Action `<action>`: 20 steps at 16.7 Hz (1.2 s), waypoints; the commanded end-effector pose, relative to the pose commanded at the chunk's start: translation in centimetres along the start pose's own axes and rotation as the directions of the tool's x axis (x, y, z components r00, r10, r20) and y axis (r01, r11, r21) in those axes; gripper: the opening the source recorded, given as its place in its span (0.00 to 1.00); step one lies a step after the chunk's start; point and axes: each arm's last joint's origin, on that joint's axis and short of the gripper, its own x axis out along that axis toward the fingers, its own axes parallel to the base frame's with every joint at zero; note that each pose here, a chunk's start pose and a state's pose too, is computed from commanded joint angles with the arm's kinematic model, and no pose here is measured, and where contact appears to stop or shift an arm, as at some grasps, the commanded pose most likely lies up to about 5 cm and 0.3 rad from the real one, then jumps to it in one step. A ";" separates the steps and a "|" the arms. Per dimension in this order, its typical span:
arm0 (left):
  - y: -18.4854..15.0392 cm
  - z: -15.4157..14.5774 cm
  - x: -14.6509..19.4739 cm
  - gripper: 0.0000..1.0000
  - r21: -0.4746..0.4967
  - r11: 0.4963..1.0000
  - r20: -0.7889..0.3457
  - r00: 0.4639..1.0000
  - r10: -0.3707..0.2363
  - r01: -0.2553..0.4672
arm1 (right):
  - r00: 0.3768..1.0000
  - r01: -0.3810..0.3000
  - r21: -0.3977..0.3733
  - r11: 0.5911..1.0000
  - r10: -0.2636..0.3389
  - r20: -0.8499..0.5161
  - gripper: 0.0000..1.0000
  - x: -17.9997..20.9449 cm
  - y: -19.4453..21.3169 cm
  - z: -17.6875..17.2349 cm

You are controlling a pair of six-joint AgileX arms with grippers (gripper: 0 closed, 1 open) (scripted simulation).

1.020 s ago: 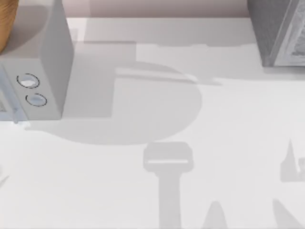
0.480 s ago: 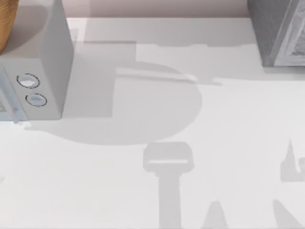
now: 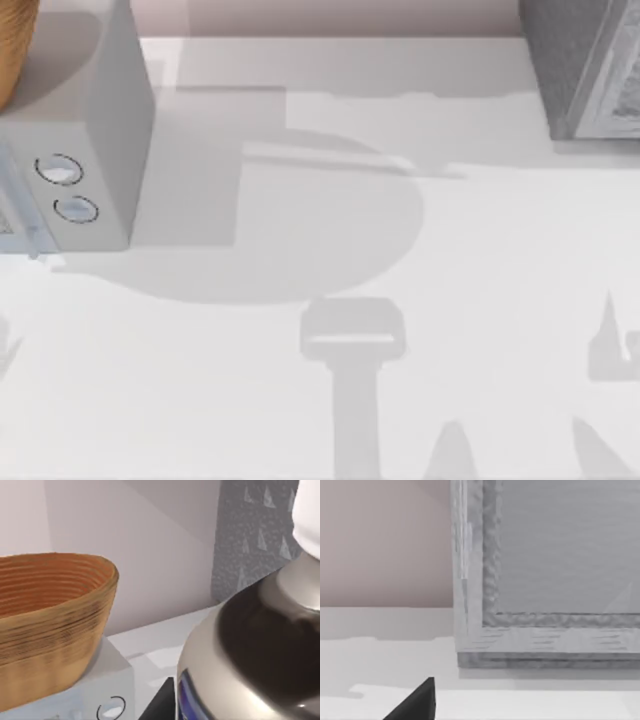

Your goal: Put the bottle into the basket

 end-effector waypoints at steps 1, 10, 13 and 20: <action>-1.4 2.0 0.0 0.00 -0.015 0.998 0.017 0.998 0.056 -0.056 | 1.000 0.000 0.000 1.000 0.000 0.000 1.00 0.0 0.0 0.0; -7.0 16.5 17.2 0.00 -0.058 0.816 0.065 0.814 0.577 -0.575 | 1.000 0.000 0.000 1.000 0.000 0.000 1.00 0.0 0.0 0.0; -1.5 16.8 24.3 0.00 -0.042 0.737 0.027 0.737 0.676 -0.674 | 1.000 0.000 0.000 1.000 0.000 0.000 1.00 0.0 0.0 0.0; 7.2 14.5 30.1 0.00 -0.025 0.681 -0.043 0.681 0.731 -0.732 | 1.000 0.000 0.000 1.000 0.000 0.000 1.00 0.0 0.0 0.0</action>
